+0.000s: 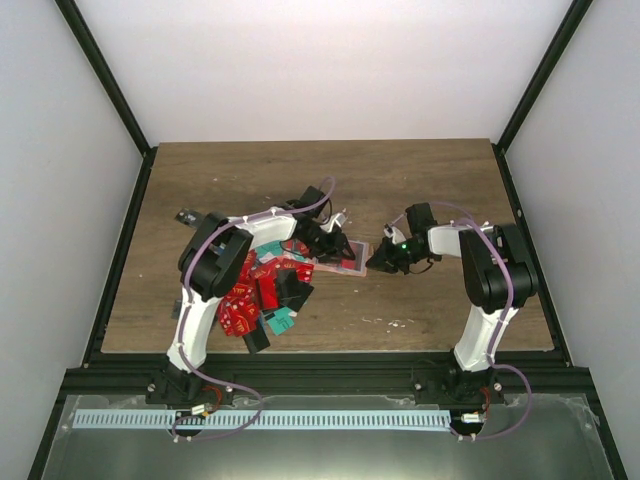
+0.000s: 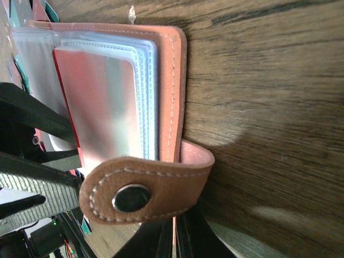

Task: Put the credit cards into the card holder
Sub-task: Insert the credit card into the card holder.

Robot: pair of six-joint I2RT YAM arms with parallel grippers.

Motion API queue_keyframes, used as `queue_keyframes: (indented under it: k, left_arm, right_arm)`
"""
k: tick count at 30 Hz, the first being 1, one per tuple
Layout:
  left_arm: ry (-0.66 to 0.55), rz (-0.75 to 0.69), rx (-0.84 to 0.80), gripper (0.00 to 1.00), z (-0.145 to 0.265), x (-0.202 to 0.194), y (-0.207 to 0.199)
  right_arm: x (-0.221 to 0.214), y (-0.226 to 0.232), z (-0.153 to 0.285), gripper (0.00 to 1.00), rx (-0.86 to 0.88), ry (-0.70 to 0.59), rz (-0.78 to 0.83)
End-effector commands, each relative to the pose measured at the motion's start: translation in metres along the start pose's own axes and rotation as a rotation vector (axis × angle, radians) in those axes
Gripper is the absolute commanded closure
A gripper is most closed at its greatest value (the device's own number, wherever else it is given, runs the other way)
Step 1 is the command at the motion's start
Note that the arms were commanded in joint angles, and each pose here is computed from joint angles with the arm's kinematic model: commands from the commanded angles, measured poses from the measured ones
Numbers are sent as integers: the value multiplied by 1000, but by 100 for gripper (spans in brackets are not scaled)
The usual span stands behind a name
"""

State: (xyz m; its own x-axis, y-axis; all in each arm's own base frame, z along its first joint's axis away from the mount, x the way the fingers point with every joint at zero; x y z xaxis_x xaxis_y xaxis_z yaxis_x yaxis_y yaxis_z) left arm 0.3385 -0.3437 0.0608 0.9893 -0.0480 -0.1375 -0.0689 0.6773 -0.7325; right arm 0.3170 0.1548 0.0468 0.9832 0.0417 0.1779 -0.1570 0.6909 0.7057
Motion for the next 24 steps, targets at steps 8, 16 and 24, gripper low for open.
queue_keyframes:
  k: [8,16,24]
  left_arm:
    - [-9,-8,106,47,28,-13,-18]
    - [-80,-120,143,39,77,-14,-41]
    - [-209,-244,213,51,118,-15,-42]
  right_arm:
    - [13,11,16,94,-45,-54,108]
    - [15,23,38,90,-87,-85,169]
    - [5,51,62,81,-23,-151,154]
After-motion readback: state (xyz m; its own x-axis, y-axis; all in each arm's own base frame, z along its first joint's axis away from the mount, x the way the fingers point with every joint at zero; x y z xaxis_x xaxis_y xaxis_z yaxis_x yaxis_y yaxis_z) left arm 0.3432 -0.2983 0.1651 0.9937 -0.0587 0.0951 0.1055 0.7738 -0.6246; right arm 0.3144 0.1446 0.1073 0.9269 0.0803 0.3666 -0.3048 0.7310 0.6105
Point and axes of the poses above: each gripper's point midway between its finger pads, its own z axis back along the fingers, its own y axis along the line the jaws close on, x = y × z, the point moved 4 cm from there along z, back along the fingers, and after that the axes turned 12 degrees about z, right-handed, at the moved point
